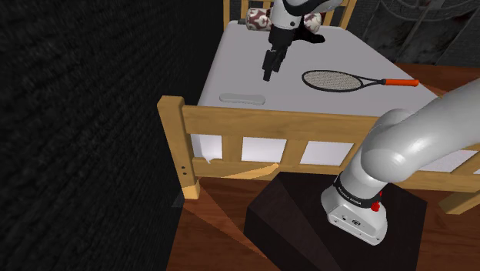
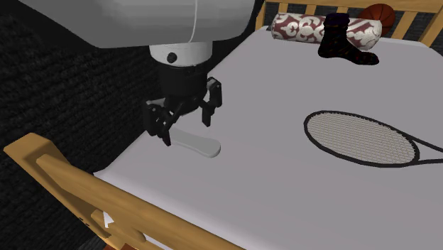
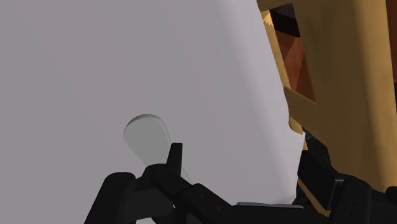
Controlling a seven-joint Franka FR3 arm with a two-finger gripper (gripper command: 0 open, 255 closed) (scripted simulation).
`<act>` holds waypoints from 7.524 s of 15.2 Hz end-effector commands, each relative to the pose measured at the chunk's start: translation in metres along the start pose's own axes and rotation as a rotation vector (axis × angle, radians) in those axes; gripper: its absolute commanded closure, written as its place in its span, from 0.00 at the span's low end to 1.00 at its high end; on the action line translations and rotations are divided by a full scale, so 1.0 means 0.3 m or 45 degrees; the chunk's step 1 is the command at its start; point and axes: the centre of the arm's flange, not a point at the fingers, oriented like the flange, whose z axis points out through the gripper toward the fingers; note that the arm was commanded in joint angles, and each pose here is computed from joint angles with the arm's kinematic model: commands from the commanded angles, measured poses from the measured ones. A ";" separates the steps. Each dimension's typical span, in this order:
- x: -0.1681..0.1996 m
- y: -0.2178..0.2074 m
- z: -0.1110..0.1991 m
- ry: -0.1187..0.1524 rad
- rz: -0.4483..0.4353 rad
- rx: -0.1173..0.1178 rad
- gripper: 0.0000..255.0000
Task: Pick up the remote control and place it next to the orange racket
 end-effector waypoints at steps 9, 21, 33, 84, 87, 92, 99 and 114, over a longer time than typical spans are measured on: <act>0.289 0.159 0.302 -0.068 -0.339 -0.027 0.00; 0.479 0.228 0.593 -0.112 -0.555 -0.044 0.00; 0.475 0.230 0.638 -0.113 -0.555 -0.044 1.00; -0.341 0.581 0.172 -0.112 -0.555 -0.044 1.00; -0.462 0.633 0.160 -0.112 -0.555 -0.044 1.00; -0.664 0.719 0.141 -0.112 -0.555 -0.044 1.00; -0.778 0.768 0.201 -0.112 -0.555 -0.044 1.00; -0.798 0.776 0.464 -0.112 -0.555 -0.044 1.00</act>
